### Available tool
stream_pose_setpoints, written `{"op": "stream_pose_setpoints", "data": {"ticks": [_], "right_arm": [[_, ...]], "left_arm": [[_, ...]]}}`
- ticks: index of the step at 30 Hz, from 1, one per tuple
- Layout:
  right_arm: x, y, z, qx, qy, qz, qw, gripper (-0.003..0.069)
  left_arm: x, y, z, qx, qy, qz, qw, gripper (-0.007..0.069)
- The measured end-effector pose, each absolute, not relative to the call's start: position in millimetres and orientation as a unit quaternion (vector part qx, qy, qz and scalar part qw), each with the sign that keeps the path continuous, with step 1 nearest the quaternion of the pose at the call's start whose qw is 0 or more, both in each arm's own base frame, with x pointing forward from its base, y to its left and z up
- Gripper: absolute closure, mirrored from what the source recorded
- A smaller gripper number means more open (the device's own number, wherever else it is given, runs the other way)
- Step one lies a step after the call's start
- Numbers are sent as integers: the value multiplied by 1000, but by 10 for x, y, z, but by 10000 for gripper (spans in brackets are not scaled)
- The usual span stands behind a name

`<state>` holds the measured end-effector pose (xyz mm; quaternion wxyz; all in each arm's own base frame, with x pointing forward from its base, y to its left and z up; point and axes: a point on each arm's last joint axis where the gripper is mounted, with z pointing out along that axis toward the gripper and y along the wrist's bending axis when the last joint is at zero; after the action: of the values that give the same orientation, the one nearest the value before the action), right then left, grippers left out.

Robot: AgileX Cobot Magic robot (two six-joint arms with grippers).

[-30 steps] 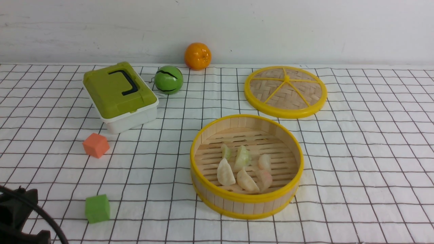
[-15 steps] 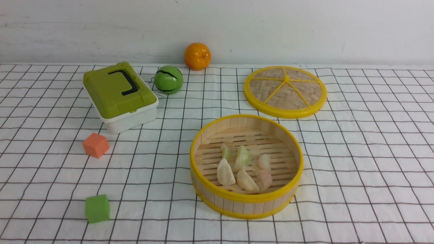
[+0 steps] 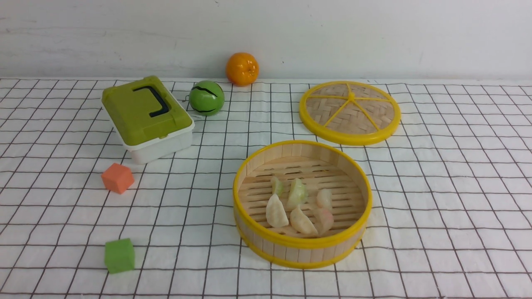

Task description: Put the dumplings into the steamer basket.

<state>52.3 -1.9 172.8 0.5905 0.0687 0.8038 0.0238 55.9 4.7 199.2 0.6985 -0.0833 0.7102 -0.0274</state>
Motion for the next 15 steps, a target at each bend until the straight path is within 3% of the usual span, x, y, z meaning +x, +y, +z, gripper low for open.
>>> {"op": "stream_pose_setpoints", "data": {"ticks": [7, 10, 15], "right_arm": [[523, -19, 1728, 68, 804, 23, 590, 628], [523, -19, 1728, 68, 804, 23, 590, 621], [523, -19, 1728, 68, 804, 23, 590, 613]], "left_arm": [[556, 17, 1840, -51, 757, -30, 650, 555], [536, -14, 1740, -56, 792, -60, 605, 555], [526, -23, 1708, -60, 803, -67, 590, 563]]}}
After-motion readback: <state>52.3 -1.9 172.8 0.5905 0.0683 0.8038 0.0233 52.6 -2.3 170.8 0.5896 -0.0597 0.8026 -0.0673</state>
